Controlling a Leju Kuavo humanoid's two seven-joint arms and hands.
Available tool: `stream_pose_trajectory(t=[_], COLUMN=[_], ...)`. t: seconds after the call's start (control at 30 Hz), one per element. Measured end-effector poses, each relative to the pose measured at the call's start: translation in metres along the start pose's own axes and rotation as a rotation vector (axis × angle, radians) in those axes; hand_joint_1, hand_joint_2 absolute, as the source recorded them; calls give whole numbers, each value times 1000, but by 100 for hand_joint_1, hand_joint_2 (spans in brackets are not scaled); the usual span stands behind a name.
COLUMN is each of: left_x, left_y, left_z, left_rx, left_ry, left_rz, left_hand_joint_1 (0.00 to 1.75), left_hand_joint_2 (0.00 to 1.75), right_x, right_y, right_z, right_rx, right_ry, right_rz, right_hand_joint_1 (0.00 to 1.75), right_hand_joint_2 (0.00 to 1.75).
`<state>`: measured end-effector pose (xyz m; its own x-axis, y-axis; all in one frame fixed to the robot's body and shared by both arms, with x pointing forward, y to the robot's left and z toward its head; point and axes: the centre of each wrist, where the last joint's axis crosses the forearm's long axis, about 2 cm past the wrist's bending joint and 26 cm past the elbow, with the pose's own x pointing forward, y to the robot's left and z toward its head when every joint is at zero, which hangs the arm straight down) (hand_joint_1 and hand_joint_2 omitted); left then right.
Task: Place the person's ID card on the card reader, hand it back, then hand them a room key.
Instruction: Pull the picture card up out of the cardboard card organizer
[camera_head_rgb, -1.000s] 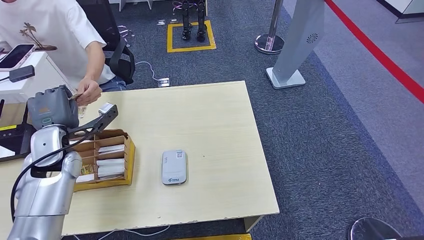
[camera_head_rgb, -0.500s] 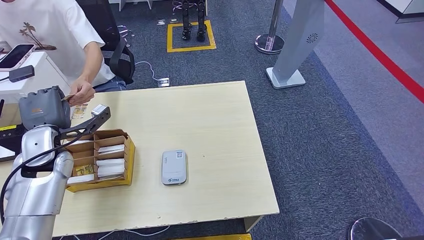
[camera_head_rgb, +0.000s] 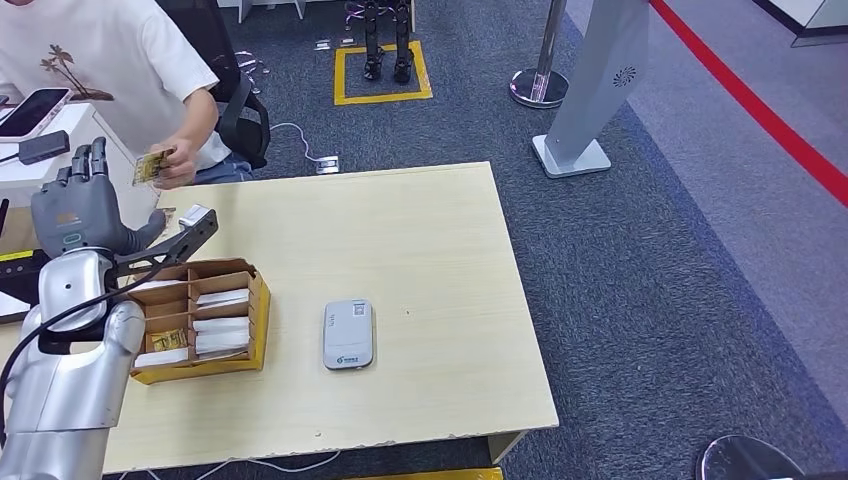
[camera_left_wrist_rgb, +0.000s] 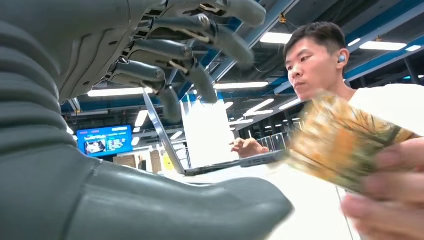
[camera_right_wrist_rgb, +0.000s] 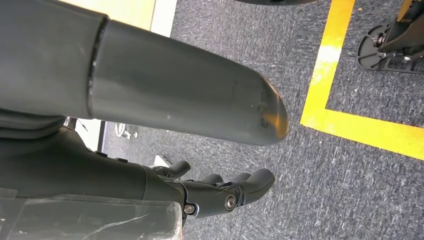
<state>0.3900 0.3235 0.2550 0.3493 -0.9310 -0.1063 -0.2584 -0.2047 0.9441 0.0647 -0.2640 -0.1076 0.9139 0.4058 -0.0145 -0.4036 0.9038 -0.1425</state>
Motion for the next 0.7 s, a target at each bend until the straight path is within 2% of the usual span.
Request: stream_pose_trajectory(t=[0.2,0.27,0.33,0.53,0.6,0.7], left_x=[2,3,8,32,36,37], left_y=[7,8,9,10,7,6], left_z=[2,3,8,37,48,53], left_rx=[25,29,33,9,-10,-18], left_ry=[-9,-31,-96,-347,-392,-403], left_rz=[10,16,33,163,204,219], left_hand_joint_1=[0,0,0,0,0,0], left_hand_joint_2=[0,87,175,175,175,175], right_x=[0,0,0,-1,-1,-2], right_y=[0,0,0,0,0,0], right_z=[0,0,0,0,0,0], right_rx=[1,2,3,9,11,11], right_ry=[2,2,4,7,9,10], right_rz=[-10,-14,-22,-58,-67,-69], right_hand_joint_1=[0,0,0,0,0,0], right_hand_joint_2=[0,0,0,0,0,0])
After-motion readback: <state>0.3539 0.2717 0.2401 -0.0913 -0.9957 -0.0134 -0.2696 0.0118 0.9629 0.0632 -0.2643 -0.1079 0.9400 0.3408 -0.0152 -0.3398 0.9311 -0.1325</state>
